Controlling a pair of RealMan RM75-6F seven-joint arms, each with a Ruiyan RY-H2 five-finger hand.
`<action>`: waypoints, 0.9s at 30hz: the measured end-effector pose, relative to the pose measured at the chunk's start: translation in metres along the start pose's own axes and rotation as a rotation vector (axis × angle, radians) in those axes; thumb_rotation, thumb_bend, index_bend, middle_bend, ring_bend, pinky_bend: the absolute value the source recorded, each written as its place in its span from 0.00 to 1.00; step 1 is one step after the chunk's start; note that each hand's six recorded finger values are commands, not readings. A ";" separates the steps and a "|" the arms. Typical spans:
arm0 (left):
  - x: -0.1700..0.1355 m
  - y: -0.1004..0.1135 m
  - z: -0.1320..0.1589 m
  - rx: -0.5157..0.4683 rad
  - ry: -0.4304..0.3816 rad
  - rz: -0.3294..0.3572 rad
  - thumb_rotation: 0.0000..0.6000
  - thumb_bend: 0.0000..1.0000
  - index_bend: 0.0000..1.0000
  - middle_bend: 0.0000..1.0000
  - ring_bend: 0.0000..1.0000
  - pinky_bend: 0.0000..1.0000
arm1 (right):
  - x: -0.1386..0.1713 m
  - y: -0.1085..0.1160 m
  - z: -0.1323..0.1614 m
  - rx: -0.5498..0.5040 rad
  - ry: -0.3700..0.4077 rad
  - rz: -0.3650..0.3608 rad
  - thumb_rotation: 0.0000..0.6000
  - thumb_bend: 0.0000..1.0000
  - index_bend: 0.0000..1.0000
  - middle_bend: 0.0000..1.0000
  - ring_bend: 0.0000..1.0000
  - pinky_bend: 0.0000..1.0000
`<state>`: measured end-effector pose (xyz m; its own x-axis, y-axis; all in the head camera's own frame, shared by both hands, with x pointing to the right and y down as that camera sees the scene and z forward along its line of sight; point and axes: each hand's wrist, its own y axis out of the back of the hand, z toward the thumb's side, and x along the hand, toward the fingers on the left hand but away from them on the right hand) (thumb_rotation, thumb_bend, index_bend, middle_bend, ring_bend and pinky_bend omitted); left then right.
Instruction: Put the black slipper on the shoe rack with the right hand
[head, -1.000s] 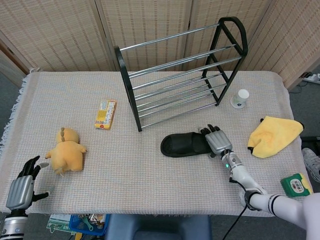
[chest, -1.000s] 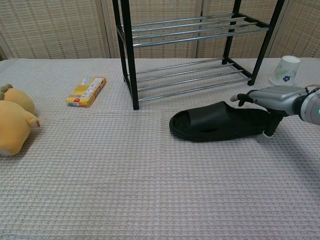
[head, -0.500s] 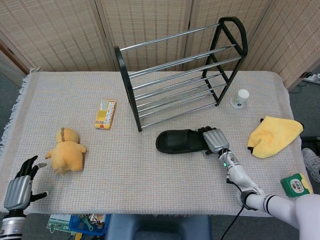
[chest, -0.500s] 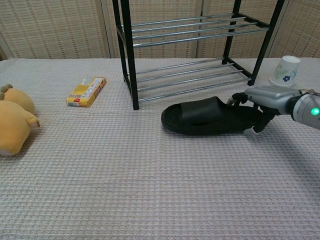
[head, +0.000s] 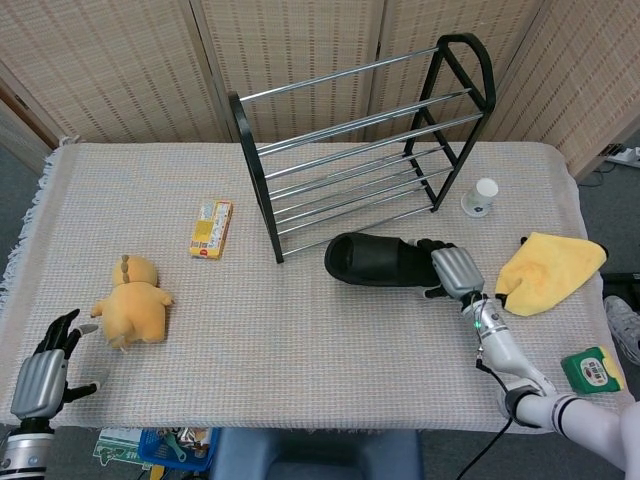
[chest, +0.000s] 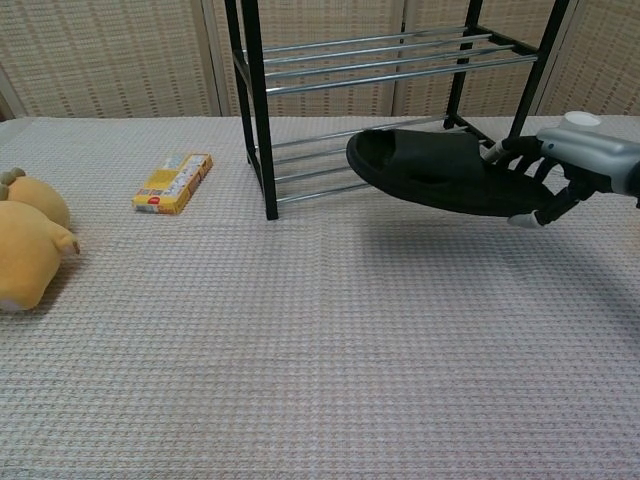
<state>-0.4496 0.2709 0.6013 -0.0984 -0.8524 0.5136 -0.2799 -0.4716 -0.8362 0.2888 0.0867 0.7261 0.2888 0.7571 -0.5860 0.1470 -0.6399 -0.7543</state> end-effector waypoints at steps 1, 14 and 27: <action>0.000 0.001 0.001 0.000 -0.003 0.002 1.00 0.23 0.27 0.08 0.04 0.24 | 0.000 0.002 -0.001 -0.002 -0.009 -0.002 1.00 0.49 0.54 0.52 0.31 0.59; -0.001 0.000 0.004 -0.008 -0.021 0.001 1.00 0.23 0.27 0.08 0.04 0.24 | -0.034 0.023 0.009 0.022 -0.134 -0.004 1.00 0.49 0.54 0.51 0.31 0.59; -0.005 -0.003 -0.012 -0.001 0.017 -0.008 1.00 0.23 0.27 0.08 0.04 0.24 | -0.084 0.024 0.042 0.018 -0.281 0.011 1.00 0.49 0.54 0.48 0.32 0.59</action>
<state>-0.4595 0.2792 0.6031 -0.1122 -0.8445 0.5236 -0.2818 -0.4783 -0.8318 0.2287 0.0135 0.7451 0.0165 0.7587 -0.6512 0.1282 -0.6475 -0.7512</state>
